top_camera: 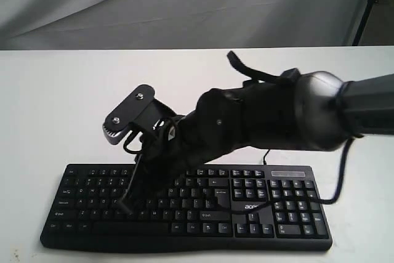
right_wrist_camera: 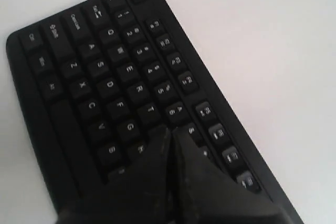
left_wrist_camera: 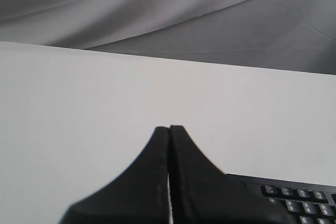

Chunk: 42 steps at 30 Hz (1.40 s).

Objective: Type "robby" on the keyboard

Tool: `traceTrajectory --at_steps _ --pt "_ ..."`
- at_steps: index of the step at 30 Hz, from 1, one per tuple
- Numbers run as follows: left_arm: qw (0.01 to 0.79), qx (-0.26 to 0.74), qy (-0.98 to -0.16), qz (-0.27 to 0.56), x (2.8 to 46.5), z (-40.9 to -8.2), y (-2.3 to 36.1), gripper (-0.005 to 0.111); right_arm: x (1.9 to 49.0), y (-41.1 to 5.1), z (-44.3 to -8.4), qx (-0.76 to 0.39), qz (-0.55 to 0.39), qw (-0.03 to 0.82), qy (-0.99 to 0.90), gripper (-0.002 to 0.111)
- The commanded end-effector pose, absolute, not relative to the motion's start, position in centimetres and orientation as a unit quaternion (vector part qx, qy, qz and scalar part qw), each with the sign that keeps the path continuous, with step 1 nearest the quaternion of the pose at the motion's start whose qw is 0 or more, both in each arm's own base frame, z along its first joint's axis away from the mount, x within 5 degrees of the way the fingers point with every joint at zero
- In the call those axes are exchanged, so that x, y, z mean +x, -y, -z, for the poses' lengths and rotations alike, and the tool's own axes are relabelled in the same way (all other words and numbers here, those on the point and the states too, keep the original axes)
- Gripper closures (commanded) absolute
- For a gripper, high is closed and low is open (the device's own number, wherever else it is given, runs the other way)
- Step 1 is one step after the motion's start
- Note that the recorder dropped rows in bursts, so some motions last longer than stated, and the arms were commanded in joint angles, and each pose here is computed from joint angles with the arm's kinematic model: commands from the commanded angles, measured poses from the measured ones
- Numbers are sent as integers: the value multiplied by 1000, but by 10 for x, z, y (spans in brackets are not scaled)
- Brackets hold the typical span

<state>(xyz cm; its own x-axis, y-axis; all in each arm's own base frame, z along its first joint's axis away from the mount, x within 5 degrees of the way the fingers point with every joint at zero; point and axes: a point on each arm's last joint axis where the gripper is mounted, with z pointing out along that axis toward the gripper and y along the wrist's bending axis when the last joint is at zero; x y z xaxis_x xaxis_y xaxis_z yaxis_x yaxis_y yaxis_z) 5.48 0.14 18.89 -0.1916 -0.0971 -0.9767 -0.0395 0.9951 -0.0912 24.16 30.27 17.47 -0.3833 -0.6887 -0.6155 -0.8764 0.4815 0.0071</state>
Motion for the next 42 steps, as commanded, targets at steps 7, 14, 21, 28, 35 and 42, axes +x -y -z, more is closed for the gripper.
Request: traceTrajectory --at_steps 7,14,21,28,35,42 --pt "635 -47 -771 29 55 -188 -1 107 197 -200 -217 -380 -165 360 -836 108" --pt "635 -47 -771 29 55 -188 -1 107 180 -165 -225 -344 -157 428 -821 108" --pt "635 -47 -771 29 55 -188 -1 107 174 -161 -236 -340 -167 440 -814 108" --pt "635 -47 -771 29 55 -188 -1 107 176 -161 -238 -297 -187 445 -824 108" --pt "635 -47 -771 29 55 -188 -1 107 172 -144 -261 -281 -188 486 -806 108" --pt "635 -47 -771 29 55 -188 -1 107 160 -62 -308 -173 -112 574 -793 108"
